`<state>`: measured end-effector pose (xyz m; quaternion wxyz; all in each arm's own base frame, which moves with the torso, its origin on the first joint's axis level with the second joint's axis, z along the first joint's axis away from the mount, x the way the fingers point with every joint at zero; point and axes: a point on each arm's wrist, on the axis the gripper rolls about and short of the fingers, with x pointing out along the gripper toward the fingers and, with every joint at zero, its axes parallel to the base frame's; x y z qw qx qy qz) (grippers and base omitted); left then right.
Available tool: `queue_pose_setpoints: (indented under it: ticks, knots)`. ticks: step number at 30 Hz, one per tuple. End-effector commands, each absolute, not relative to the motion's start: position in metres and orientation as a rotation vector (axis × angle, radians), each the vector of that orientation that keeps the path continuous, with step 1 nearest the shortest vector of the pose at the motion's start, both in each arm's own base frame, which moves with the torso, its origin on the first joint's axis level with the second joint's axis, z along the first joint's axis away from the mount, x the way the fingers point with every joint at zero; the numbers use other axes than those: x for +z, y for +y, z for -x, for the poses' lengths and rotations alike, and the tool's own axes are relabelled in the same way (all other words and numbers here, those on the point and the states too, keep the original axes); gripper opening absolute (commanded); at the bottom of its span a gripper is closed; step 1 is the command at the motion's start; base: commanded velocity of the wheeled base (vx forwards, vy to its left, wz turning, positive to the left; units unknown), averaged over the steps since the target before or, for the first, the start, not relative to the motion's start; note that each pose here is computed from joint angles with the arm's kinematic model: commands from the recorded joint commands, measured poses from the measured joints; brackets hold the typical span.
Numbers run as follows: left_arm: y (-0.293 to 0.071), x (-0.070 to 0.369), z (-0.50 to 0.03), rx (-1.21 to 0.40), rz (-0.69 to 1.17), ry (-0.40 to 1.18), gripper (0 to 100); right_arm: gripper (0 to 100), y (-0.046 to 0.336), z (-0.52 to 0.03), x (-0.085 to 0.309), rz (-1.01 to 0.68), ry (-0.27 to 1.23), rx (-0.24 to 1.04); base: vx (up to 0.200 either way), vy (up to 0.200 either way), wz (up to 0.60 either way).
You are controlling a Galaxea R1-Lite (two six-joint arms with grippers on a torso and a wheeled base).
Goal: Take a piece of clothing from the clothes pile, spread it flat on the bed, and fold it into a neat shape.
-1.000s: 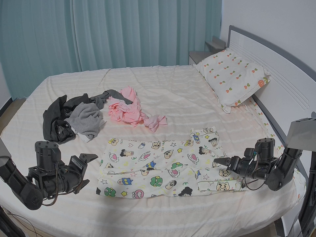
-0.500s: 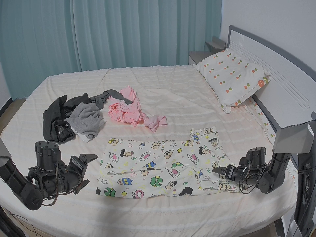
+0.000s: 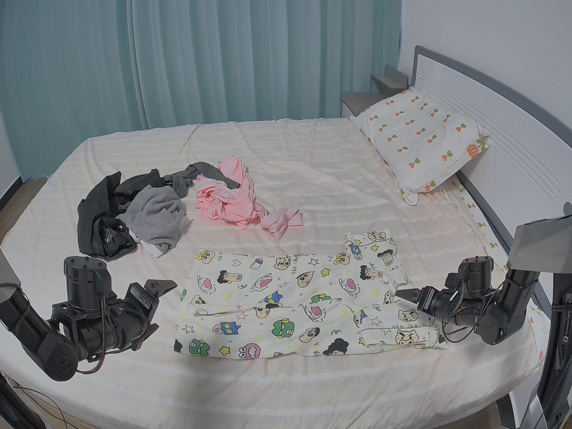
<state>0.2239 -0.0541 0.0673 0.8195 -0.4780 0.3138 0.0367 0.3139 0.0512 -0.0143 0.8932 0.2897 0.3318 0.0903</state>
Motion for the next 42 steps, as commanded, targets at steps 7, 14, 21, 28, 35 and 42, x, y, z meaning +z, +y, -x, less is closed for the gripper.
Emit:
queue_pose_setpoints:
  ticks: [7, 14, 21, 28, 35, 42]
  knots:
    - [-0.06, 0.069, -0.221, 0.025, 0.951, 0.678, 100, 100, 0.071, -0.286, 0.0, -0.572, 0.725, 0.264, 0.0, 0.0, 0.0]
    - [-0.066, 0.069, -0.219, 0.011, 0.937, 0.685, 100, 100, 0.077, -0.281, -0.007, -0.563, 0.73, 0.281, -0.057, 0.0, 0.0]
    - [-0.066, 0.065, -0.216, 0.017, 0.928, 0.702, 100, 100, 0.076, -0.28, -0.014, -0.563, 0.688, 0.295, -0.114, 0.0, 0.0]
    - [-0.071, 0.067, -0.216, -0.009, 0.924, 0.704, 100, 100, 0.076, -0.28, -0.017, -0.557, 0.691, 0.296, 0.0, 0.0, 0.0]
    - [-0.07, 0.065, -0.215, -0.002, 0.918, 0.712, 100, 100, 0.077, -0.28, -0.018, -0.557, 0.695, 0.296, 0.0, 0.057, 0.0]
    - [-0.069, 0.065, -0.217, 0.002, 0.922, 0.709, 100, 100, 0.077, -0.28, -0.018, -0.556, 0.696, 0.296, 0.0, 0.2, 0.0]
